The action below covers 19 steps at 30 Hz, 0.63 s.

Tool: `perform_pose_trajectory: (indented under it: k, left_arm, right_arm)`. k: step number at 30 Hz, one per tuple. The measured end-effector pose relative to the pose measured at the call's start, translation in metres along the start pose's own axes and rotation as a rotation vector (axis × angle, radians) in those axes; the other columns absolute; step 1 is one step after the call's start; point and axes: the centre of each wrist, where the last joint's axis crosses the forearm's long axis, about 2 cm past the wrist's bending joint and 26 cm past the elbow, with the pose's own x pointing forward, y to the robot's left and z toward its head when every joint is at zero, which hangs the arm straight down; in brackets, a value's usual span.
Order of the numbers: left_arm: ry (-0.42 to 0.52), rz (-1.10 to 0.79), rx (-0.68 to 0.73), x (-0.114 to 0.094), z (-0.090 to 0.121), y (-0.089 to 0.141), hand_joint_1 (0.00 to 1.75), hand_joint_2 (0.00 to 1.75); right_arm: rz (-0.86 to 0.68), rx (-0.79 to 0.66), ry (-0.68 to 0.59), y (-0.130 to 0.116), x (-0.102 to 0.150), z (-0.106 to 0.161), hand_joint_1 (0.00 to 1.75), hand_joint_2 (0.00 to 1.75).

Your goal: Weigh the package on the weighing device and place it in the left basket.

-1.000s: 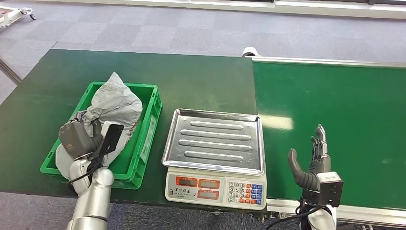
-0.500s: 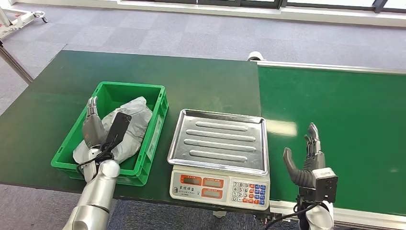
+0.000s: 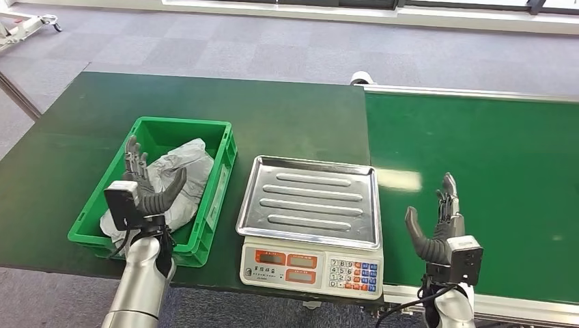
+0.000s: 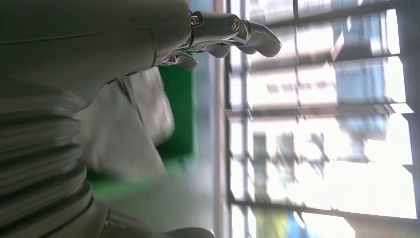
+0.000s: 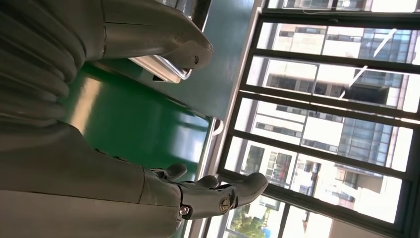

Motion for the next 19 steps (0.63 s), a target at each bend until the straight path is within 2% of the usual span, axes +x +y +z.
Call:
perform_pose_trajectory:
  k: [2,5,9,16,18,19]
  left_arm:
    - [-0.051,0.199,-0.104,0.010,0.000,-0.017,0.00,0.00]
    - [-0.104,0.373,-0.225,0.022,0.001,-0.042,0.00,0.00]
    - [-0.111,0.366,-0.283,0.028,0.003,-0.065,0.00,1.75]
    - [-0.069,0.361,-0.360,0.024,0.005,-0.093,0.00,1.75]
    - [-0.057,0.357,-0.380,0.022,0.006,-0.098,0.00,0.87]
    - [-0.053,0.353,-0.383,0.022,0.006,-0.100,0.00,0.58]
  right_arm:
    - [-0.002,0.003,-0.006,0.002,-0.001,-0.007,0.00,1.75]
    - [0.004,0.002,-0.014,0.005,-0.003,-0.016,0.00,1.75]
    - [0.033,-0.023,-0.029,0.006,-0.001,-0.021,0.00,1.75]
    - [0.111,-0.060,-0.047,0.001,-0.001,-0.029,0.00,1.75]
    - [0.130,-0.058,-0.044,0.001,-0.004,-0.031,0.00,1.75]
    - [0.134,-0.058,-0.042,0.000,-0.005,-0.031,0.00,1.75]
